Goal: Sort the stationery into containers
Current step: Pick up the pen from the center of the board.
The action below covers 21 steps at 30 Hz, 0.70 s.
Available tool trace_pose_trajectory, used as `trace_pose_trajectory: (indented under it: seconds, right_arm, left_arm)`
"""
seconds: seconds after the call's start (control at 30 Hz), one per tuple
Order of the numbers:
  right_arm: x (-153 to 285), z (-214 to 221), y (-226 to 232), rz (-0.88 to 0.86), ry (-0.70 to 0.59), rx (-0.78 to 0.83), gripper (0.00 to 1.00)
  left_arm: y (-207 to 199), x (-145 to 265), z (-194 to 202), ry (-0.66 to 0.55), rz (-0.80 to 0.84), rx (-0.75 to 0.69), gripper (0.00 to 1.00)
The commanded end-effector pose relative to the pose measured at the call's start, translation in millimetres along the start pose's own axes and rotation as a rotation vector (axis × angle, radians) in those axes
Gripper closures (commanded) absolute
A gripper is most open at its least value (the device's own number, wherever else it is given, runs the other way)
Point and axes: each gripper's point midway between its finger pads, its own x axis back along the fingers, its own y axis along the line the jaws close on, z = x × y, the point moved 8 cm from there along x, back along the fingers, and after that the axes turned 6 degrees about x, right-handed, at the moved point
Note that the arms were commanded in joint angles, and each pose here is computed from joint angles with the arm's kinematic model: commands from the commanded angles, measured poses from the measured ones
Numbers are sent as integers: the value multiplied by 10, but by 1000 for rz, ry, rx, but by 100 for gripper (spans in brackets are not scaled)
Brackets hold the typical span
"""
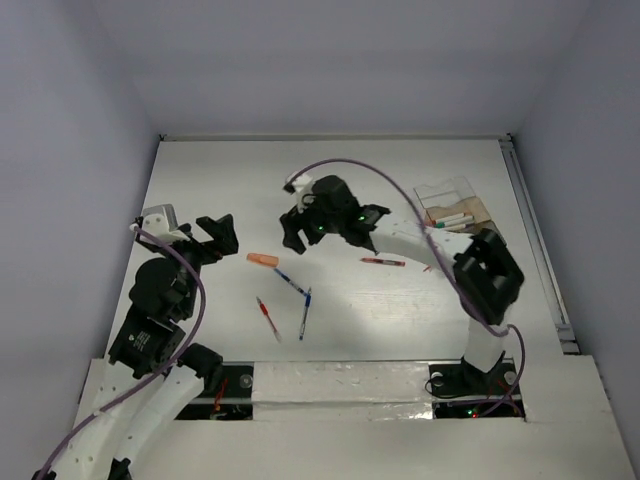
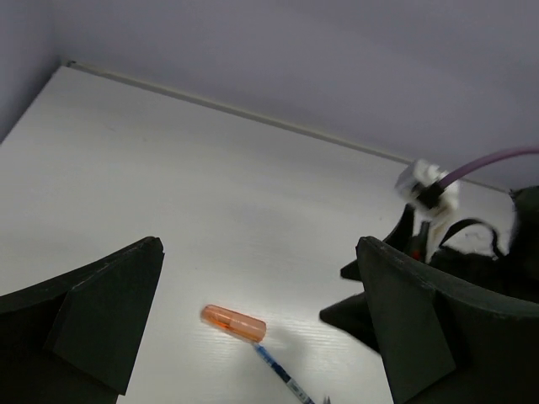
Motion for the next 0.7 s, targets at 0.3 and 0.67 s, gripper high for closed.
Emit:
trace_pose_trajectory:
  seconds: [0.3,0.67]
  right_arm:
    - [-1028,171,525,-231,233,325,18]
    - [-1574,607,599,-97,399,413,33]
  left_arm:
    - [145,-15,-202,-117,-126,42,1]
    - [130,-1,-203,-115,-96,41,1]
